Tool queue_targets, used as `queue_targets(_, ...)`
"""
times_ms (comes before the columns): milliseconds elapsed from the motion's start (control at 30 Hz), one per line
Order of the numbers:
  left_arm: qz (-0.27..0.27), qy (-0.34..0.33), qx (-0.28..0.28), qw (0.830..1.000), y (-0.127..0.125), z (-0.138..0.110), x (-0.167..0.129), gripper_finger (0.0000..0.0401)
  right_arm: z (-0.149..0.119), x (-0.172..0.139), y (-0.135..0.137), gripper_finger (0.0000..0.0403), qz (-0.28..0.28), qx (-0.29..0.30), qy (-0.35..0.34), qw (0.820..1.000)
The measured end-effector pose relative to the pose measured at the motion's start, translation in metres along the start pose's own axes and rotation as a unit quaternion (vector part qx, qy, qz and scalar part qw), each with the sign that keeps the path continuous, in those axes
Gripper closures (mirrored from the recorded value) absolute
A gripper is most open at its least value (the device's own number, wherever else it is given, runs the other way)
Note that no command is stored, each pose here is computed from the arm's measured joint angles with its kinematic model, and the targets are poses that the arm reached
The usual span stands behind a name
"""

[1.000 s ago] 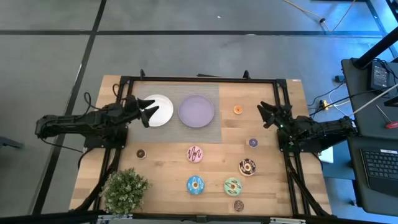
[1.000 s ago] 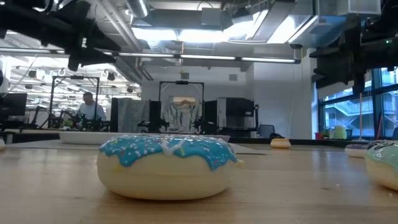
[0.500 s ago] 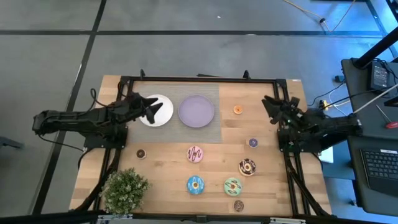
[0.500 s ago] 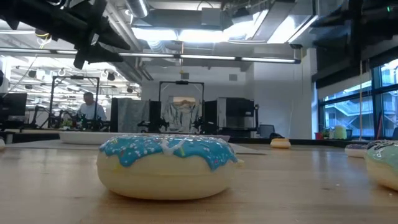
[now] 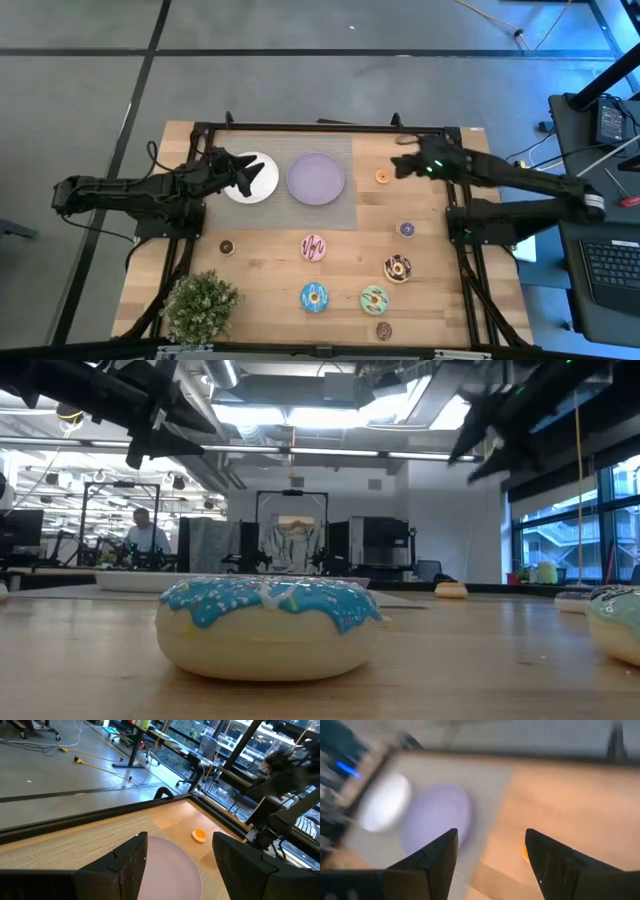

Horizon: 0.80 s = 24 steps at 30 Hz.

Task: Pick & Place donuts
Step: Put the small orange donut on the purple plate

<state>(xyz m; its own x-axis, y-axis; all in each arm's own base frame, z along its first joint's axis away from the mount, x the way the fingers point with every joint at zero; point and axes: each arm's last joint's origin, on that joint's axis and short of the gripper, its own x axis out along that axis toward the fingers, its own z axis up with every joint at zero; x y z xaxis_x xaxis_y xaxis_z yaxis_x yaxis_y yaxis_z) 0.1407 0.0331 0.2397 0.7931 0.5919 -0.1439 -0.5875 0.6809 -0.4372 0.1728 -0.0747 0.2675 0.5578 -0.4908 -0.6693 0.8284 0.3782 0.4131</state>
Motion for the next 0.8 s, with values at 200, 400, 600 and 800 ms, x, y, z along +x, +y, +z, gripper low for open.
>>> queue_targets(200,-0.011,0.007,0.0,1.0,-0.001,-0.001,0.0,0.0182,0.01,0.064,-0.031,0.0179,-0.084,-0.025,0.134,0.987)
queue_targets(400,-0.011,0.008,0.006,1.0,-0.001,-0.001,0.0,0.0182,0.006,0.103,-0.039,0.0212,-0.082,-0.05,0.189,0.977)
queue_targets(600,-0.011,0.008,0.014,1.0,-0.001,-0.001,0.0,0.0182,-0.004,0.125,-0.044,0.024,-0.103,-0.058,0.221,0.968)
queue_targets(800,-0.011,0.008,0.014,1.0,-0.001,-0.001,0.0,0.0182,-0.01,0.138,-0.048,0.0244,-0.116,-0.06,0.24,0.962)
